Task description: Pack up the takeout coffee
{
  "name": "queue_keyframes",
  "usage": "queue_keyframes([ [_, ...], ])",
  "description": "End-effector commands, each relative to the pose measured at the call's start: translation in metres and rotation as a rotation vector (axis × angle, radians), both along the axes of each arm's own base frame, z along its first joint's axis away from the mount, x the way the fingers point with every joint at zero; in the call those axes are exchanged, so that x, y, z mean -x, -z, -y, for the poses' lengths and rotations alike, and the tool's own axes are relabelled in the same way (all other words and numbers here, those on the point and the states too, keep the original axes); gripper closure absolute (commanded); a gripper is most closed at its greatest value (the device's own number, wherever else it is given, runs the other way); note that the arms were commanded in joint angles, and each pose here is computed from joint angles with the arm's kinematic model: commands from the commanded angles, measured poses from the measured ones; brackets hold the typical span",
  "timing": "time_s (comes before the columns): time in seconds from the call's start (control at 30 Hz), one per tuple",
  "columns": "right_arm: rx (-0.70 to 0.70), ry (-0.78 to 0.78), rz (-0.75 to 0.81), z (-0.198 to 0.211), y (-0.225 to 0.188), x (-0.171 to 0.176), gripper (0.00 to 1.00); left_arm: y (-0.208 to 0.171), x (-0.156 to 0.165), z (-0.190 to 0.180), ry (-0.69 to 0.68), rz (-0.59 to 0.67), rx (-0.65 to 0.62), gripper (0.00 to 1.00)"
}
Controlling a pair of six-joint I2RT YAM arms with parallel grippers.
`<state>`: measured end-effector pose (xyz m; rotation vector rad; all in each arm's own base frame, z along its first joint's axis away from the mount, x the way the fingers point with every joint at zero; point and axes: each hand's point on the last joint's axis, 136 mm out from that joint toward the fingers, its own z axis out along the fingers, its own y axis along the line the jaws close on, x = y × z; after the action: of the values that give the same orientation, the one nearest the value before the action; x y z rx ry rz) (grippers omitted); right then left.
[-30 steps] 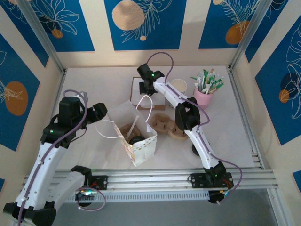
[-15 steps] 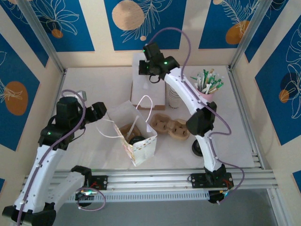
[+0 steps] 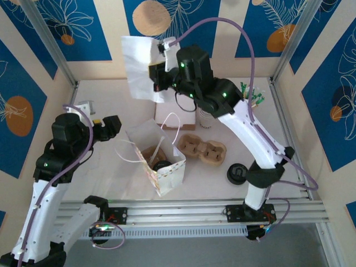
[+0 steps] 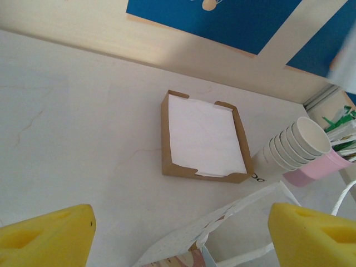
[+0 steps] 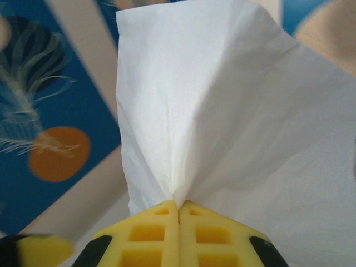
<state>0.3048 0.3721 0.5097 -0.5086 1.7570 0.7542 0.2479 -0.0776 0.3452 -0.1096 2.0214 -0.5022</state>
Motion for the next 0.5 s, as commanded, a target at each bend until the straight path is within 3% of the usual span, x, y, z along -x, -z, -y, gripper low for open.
queue_keyframes([
  [0.0,-0.016,-0.068,0.116,-0.005,-0.028,0.039,1.0,-0.008,0.004,0.0,0.017,0.042,-0.021,0.18],
  [0.2,-0.102,-0.228,0.032,-0.015,-0.019,0.096,1.0,-0.002,0.009,0.001,0.017,0.044,0.012,0.18],
  [0.47,-0.213,-0.345,-0.151,-0.024,0.032,0.122,1.0,0.002,0.016,0.001,0.017,0.038,0.036,0.18],
])
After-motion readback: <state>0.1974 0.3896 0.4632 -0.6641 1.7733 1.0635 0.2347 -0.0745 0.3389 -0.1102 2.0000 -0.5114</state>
